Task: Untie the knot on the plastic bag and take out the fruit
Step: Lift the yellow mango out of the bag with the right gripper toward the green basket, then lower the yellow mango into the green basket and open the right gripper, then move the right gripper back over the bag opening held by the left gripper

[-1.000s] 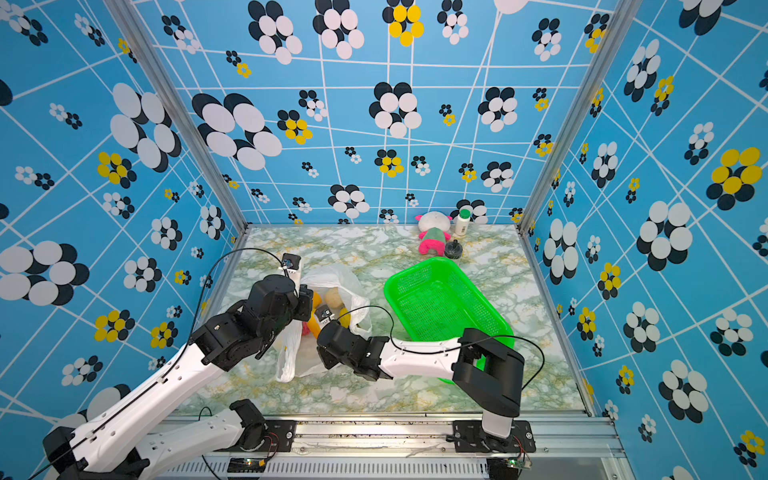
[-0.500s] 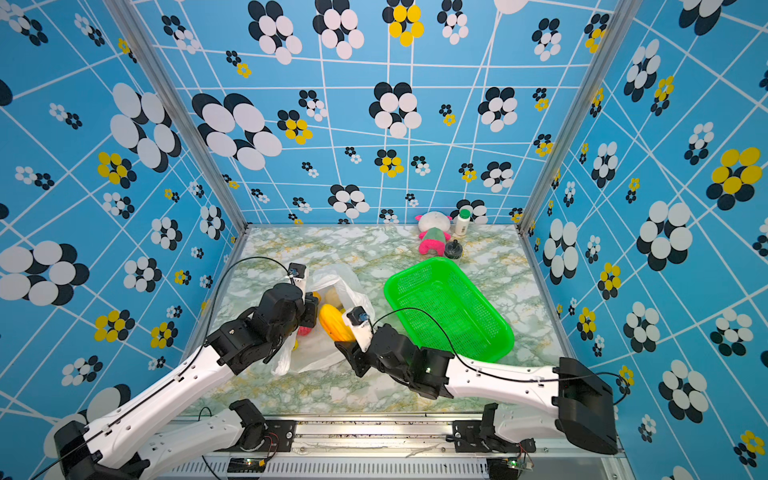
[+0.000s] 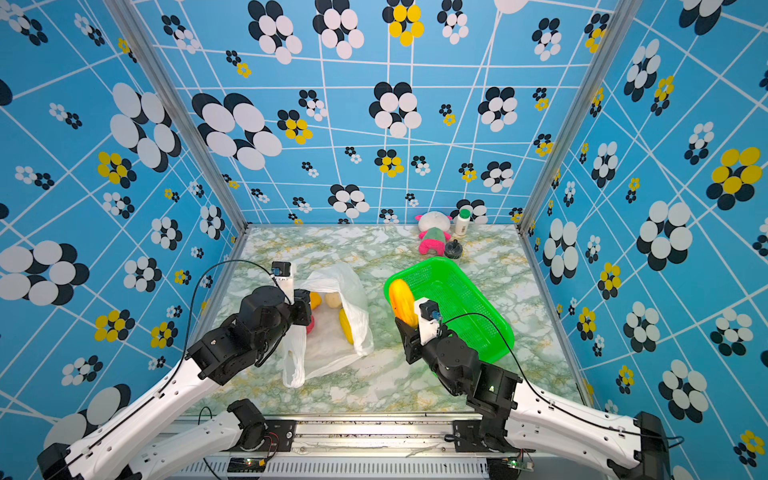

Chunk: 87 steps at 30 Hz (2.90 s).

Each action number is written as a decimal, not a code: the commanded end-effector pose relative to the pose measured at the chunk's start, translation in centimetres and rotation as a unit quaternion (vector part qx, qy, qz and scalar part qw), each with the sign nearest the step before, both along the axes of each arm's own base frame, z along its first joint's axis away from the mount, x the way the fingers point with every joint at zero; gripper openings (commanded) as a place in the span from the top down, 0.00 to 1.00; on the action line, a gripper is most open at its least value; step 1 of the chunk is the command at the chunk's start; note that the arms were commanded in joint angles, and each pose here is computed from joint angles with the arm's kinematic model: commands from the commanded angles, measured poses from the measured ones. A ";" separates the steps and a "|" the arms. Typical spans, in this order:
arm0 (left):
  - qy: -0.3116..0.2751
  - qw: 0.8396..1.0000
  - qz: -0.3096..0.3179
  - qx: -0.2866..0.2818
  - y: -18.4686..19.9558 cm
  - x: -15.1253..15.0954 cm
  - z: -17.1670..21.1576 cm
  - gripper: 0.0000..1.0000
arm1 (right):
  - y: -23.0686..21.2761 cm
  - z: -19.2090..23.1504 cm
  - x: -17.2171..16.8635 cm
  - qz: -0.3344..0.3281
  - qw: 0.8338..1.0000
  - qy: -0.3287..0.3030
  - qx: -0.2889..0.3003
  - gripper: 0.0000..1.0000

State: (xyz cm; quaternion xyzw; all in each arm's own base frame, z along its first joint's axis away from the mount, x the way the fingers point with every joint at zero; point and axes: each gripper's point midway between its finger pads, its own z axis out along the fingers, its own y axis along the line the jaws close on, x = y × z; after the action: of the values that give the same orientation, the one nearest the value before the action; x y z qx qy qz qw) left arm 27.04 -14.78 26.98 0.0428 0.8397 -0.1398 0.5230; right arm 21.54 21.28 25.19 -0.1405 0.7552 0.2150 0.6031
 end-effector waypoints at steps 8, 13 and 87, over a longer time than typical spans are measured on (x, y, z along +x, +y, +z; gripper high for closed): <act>0.015 1.000 0.009 -0.013 1.1 -0.8 -1.0 1.00 | -9.4 -3.8 4.3 -0.197 0.974 0.109 0.009 0.95; 0.017 1.000 -0.002 -0.021 0.8 -1.1 -1.0 1.00 | -10.1 -7.4 6.3 -0.204 0.960 0.188 0.041 0.96; 0.026 0.999 -0.016 -0.043 -0.2 -0.6 -1.9 1.00 | 14.5 0.7 -8.5 0.289 0.953 -0.017 -0.091 0.38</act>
State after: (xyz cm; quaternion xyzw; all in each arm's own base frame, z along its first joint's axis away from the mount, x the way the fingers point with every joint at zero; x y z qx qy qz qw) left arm 26.08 -15.01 25.07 0.0418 0.8471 -0.1798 0.4984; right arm 14.36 33.13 25.69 -0.3611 0.7187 0.3165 0.5028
